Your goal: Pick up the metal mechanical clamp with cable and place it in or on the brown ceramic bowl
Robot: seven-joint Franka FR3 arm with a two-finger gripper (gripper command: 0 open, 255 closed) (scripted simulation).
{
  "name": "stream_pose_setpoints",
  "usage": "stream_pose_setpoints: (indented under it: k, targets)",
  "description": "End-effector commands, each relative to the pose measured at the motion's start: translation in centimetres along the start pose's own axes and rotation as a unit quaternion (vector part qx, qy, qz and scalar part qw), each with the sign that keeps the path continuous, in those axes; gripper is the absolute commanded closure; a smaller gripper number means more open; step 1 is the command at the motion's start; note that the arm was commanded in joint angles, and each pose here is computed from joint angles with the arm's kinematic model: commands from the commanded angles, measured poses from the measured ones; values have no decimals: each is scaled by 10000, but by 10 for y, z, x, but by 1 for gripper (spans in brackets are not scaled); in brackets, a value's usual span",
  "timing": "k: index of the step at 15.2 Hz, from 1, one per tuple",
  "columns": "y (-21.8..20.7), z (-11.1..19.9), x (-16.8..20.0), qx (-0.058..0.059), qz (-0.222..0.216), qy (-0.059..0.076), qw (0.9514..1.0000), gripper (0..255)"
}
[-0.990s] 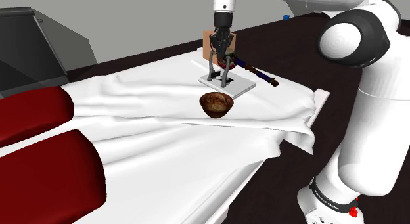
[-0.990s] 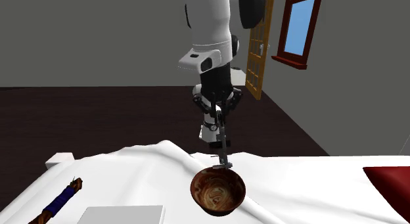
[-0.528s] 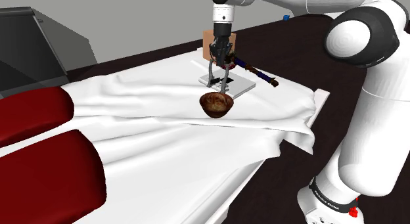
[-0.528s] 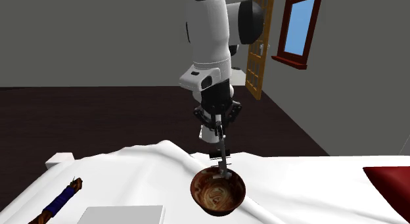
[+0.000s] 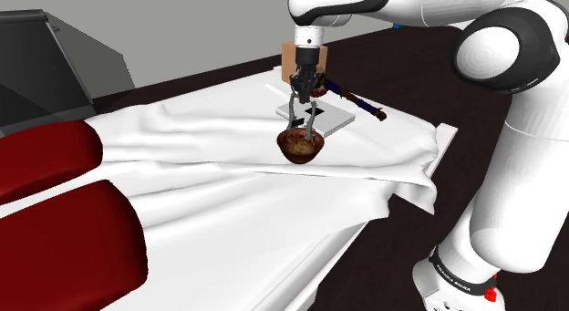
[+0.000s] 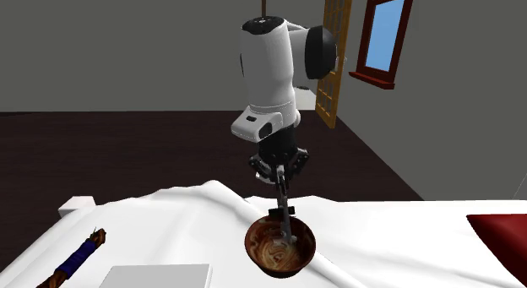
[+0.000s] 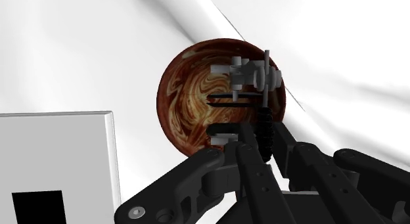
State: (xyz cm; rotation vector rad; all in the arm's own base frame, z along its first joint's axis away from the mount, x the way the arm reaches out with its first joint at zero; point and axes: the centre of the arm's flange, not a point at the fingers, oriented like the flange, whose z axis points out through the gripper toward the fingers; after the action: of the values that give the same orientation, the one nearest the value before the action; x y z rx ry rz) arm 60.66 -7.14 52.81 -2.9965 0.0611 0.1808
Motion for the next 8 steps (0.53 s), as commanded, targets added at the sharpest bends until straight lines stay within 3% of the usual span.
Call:
stream_pose_setpoints:
  k: [1,8]
  targets:
    - [2,10,1,0,0,4,10000,255]
    - [3,22,2,0,0,4,10000,255]
